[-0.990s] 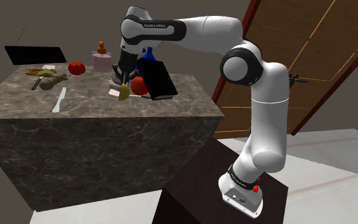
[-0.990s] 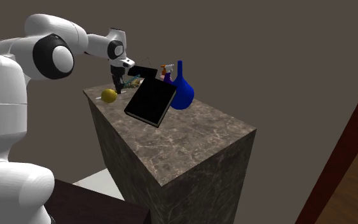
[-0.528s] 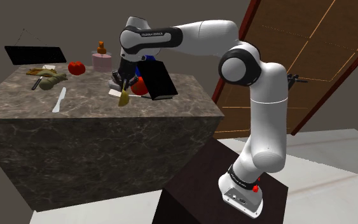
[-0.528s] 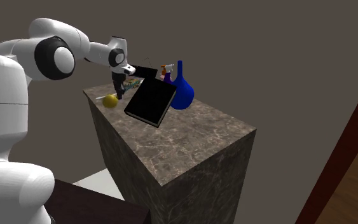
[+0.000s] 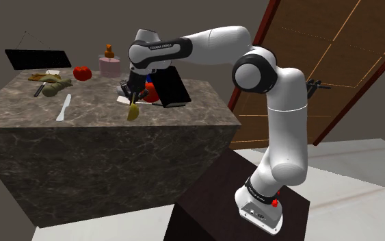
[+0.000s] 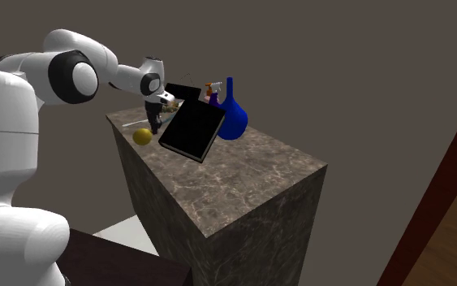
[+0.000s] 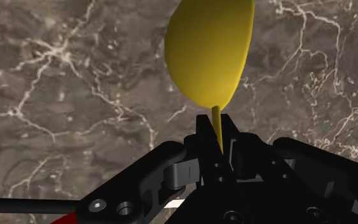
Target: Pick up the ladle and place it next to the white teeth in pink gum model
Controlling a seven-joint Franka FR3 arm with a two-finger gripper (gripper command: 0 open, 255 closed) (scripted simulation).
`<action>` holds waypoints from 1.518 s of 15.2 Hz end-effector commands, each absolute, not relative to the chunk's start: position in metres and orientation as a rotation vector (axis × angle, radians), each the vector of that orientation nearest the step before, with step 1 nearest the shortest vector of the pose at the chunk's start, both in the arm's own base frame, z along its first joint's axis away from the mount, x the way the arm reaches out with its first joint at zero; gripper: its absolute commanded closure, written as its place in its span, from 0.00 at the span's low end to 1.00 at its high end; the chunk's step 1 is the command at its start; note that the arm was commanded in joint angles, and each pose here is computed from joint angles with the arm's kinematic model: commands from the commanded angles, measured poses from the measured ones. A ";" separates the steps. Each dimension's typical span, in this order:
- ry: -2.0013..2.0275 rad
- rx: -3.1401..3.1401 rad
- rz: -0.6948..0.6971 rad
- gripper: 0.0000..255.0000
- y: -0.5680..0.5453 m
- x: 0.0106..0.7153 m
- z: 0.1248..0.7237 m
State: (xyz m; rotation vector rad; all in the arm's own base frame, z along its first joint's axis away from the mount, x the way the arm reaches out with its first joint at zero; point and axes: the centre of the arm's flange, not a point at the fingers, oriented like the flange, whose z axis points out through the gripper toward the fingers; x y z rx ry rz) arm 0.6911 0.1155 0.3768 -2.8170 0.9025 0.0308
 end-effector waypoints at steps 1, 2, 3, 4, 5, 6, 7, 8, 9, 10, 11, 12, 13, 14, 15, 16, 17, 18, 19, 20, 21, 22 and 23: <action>0.900 -2.819 0.040 1.00 0.118 0.689 0.364; 0.900 -2.819 0.040 1.00 0.118 0.689 0.358; 0.900 -2.819 0.040 1.00 0.118 0.689 0.353; 0.900 -2.819 0.040 1.00 0.118 0.689 0.348; 0.900 -2.819 0.040 1.00 0.118 0.689 0.344; 0.900 -2.819 0.040 1.00 0.118 0.689 0.344; 0.900 -2.819 0.040 1.00 0.118 0.689 0.344; 0.900 -2.819 0.040 1.00 0.118 0.689 0.344; 0.900 -2.819 0.040 1.00 0.118 0.689 0.344; 0.900 -2.819 0.040 1.00 0.118 0.689 0.344; 0.900 -2.819 0.040 1.00 0.118 0.689 0.344; 0.900 -2.819 0.040 1.00 0.118 0.689 0.344; 0.900 -2.819 0.040 1.00 0.118 0.689 0.344; 0.900 -2.819 0.040 0.00 0.116 0.688 0.343; 0.899 -2.820 0.040 0.00 0.116 0.688 0.344; 0.899 -2.820 0.040 0.00 0.116 0.688 0.344; 0.899 -2.820 0.040 0.00 0.115 0.688 0.344; 0.899 -2.820 0.040 0.00 0.115 0.688 0.344; 0.900 -2.819 0.040 0.00 0.118 0.689 0.344; 0.900 -2.819 0.040 0.00 0.115 0.689 0.357; 0.900 -2.819 0.040 0.00 0.113 0.689 0.370; 0.900 -2.819 0.040 0.00 0.111 0.688 0.383; 0.900 -2.819 0.040 0.00 0.109 0.688 0.393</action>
